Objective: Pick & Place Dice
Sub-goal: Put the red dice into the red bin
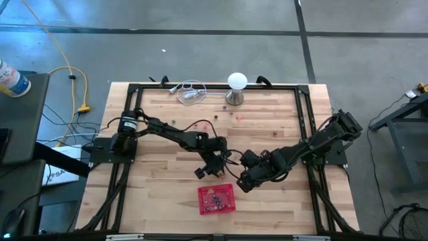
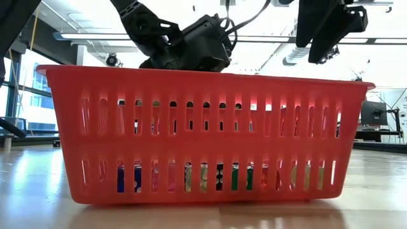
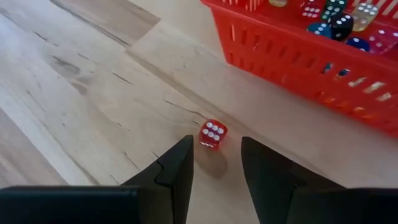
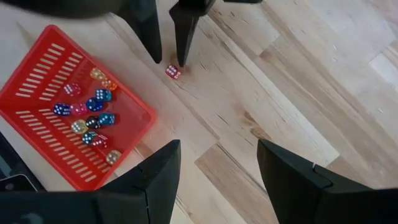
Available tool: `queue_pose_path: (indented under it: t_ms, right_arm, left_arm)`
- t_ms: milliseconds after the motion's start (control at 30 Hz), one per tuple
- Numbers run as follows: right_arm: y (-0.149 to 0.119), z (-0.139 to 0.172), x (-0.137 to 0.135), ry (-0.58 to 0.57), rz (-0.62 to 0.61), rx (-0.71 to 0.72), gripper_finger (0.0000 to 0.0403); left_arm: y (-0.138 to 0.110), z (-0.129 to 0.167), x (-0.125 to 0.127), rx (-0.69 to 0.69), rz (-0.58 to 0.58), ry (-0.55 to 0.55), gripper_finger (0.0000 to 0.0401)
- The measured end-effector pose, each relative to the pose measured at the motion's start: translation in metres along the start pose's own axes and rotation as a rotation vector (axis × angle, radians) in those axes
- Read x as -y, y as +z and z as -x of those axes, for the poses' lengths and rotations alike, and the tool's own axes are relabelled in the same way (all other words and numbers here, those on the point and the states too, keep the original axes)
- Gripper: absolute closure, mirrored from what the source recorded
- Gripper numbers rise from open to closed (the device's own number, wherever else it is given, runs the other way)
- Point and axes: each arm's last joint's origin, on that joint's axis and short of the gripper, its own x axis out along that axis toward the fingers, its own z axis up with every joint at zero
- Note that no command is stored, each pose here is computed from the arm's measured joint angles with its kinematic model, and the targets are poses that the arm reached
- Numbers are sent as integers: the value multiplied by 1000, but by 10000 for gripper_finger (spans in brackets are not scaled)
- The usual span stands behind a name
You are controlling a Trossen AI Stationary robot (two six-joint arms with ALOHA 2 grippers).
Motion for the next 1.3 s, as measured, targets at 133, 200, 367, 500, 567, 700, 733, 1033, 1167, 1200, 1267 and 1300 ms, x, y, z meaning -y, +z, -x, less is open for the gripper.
queue_pose_path:
  t_ms: [133, 200, 367, 500, 567, 700, 733, 1033, 1167, 1200, 1267, 1300]
  right_arm:
    - [0, 0, 0, -1, 0, 4, 199]
    - [0, 0, 0, -1, 0, 9, 199]
    - [1, 0, 0, 3, -5, 12, 199]
    - [4, -1, 0, 9, -14, 9, 199]
    - [4, -1, 0, 9, -16, 8, 199]
    - [6, -2, 1, 6, -20, 7, 199]
    - [6, -2, 1, 5, -21, 7, 199]
    - [12, -3, 5, -10, -22, 11, 199]
    - [13, -4, 5, -13, -15, 12, 199]
    - [13, -4, 5, -13, -15, 13, 199]
    - [13, -4, 5, -14, -15, 12, 199]
    - [13, -4, 5, -14, -15, 12, 199]
  left_arm:
    - [0, 0, 0, 3, -26, -4, 273]
    - [0, 0, 0, 10, -27, -11, 273]
    - [-8, -10, 1, 21, 7, -49, 273]
    - [-15, -14, -3, 67, 31, -70, 273]
    - [-14, -13, -6, 79, 21, -56, 273]
    - [-15, -13, -6, 77, 6, -56, 273]
    - [-15, -13, -6, 80, 11, -59, 273]
    - [-19, -22, -3, 122, 28, -113, 273]
    - [-18, -22, -4, 119, 5, -103, 273]
    - [-18, -22, -4, 120, 2, -102, 273]
    - [-18, -22, -4, 123, -4, -98, 273]
    - [-18, -22, -4, 124, -6, -96, 273]
